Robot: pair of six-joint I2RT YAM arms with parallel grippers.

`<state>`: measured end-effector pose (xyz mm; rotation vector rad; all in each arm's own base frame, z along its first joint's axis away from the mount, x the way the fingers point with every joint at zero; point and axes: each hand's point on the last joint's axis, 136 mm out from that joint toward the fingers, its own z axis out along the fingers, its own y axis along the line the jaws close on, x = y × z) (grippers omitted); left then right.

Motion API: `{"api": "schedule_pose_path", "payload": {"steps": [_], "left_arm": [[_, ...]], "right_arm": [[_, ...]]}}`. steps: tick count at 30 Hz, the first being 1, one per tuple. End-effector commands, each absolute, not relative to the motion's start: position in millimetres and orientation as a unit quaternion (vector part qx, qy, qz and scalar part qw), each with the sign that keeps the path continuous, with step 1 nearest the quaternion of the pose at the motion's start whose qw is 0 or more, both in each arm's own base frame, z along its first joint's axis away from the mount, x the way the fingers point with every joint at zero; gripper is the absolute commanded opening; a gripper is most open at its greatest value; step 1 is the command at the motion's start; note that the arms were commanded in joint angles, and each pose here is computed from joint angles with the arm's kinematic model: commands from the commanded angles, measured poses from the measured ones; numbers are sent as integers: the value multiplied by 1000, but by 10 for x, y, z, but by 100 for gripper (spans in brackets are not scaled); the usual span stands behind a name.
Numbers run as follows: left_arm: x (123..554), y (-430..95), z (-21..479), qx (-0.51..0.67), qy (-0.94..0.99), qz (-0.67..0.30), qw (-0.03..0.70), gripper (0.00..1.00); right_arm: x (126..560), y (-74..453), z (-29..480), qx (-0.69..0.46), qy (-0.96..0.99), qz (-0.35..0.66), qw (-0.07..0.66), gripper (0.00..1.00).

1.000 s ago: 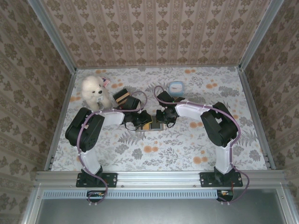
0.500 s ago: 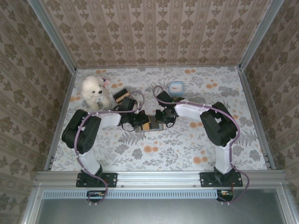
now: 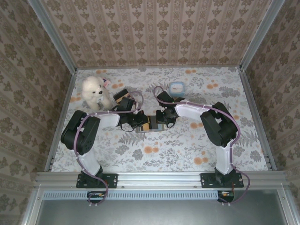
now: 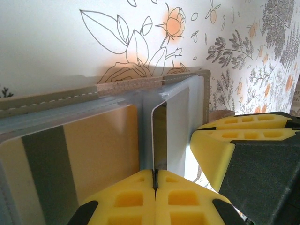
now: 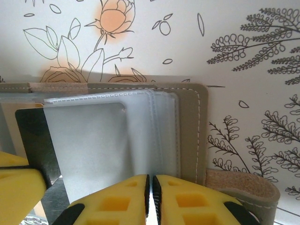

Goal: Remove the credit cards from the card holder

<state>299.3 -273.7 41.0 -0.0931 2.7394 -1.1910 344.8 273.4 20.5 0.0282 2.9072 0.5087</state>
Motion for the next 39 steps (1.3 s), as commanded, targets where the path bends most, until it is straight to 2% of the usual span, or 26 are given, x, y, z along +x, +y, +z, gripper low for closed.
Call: {"api": "schedule_pose_path", "payload": {"steps": [1, 7, 13, 20, 25, 29, 34, 39], "left_arm": [[2946, -2687, 483, -14, 914, -397, 85, 0], [2957, -2600, 545, -3, 923, -371, 103, 0], [2896, -2438, 711, 19, 933, -338, 125, 0], [2842, -2328, 1006, 43, 928, -337, 152, 0], [2857, -2377, 1410, 55, 907, -374, 185, 0], [2921, -2544, 1753, 48, 872, -441, 206, 0], [2946, -2679, 2098, 56, 844, -490, 209, 0], [3028, -2646, 2348, 51, 815, -541, 202, 0]], "right_arm": [[3247, 2532, -102, 19, 990, 127, 51, 18], [3290, 2628, 80, 15, 984, 164, 65, 18], [3407, 2864, 697, 7, 947, 294, 126, 21], [3472, 2989, 1338, 0, 884, 434, 173, 40], [3512, 2995, 1539, -1, 846, 502, 179, 57], [3498, 3055, 1675, -20, 821, 546, 168, 72], [3575, 2985, 1927, -9, 789, 587, 180, 82], [3586, 3048, 2075, -35, 782, 602, 159, 83]]}}
